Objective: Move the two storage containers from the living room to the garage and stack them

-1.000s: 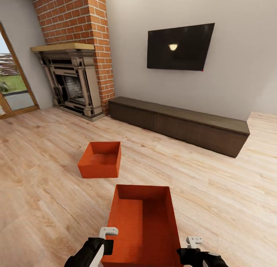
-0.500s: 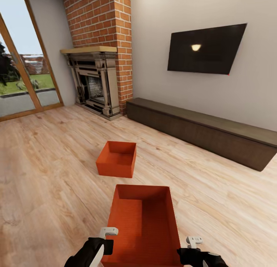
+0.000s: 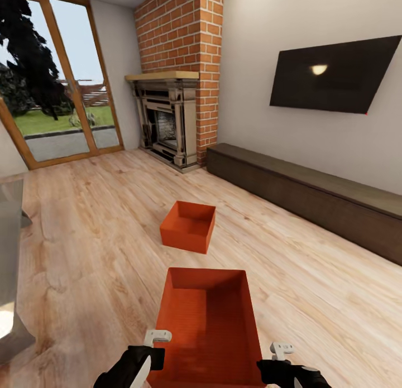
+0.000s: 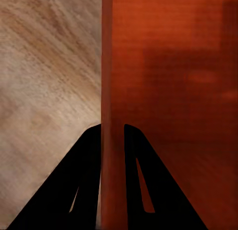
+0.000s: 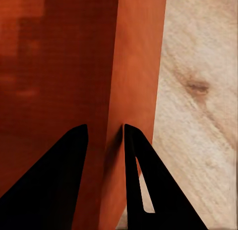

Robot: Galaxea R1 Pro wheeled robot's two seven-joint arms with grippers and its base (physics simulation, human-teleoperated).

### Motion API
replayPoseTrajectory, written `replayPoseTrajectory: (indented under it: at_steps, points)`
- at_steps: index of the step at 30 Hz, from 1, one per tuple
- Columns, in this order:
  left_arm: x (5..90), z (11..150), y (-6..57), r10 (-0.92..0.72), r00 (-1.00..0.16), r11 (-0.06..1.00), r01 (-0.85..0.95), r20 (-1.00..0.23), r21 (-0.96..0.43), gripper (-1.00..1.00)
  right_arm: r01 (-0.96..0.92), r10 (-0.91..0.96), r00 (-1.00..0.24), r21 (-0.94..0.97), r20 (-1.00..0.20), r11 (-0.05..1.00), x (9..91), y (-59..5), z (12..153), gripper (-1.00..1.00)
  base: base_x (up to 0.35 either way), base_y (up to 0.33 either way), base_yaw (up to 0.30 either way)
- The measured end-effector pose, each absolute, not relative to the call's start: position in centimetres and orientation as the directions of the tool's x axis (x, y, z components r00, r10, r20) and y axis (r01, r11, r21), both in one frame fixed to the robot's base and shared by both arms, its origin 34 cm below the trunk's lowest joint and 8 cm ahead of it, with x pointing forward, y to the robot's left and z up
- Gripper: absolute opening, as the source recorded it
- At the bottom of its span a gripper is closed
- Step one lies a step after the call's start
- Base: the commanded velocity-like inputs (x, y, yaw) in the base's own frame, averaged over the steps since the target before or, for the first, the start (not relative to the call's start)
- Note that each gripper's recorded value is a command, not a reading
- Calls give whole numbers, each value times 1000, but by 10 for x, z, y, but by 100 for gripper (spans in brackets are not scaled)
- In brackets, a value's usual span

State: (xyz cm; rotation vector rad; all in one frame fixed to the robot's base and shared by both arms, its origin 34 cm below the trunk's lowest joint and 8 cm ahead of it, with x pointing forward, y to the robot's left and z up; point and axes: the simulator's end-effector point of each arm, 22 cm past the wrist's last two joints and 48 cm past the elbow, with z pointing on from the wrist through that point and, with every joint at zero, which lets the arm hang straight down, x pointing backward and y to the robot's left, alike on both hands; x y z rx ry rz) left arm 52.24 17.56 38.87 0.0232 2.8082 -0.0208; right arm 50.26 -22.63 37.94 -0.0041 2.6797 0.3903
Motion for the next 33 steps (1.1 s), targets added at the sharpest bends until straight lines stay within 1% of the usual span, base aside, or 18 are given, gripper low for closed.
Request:
replayPoseTrajectory:
  at_steps: [6,33]
  points:
    - [524,401,176,12,-945,1000,17,-328,-12,-100,-63,58,-907,271,-417,960,505,-226,392,-100,-77,-64,298]
    - [531,454,178,11,-946,1000,16,-325,-11,-100,-65,56,-908,271,-415,960,512,-224,445,-100,-1,-1,298]
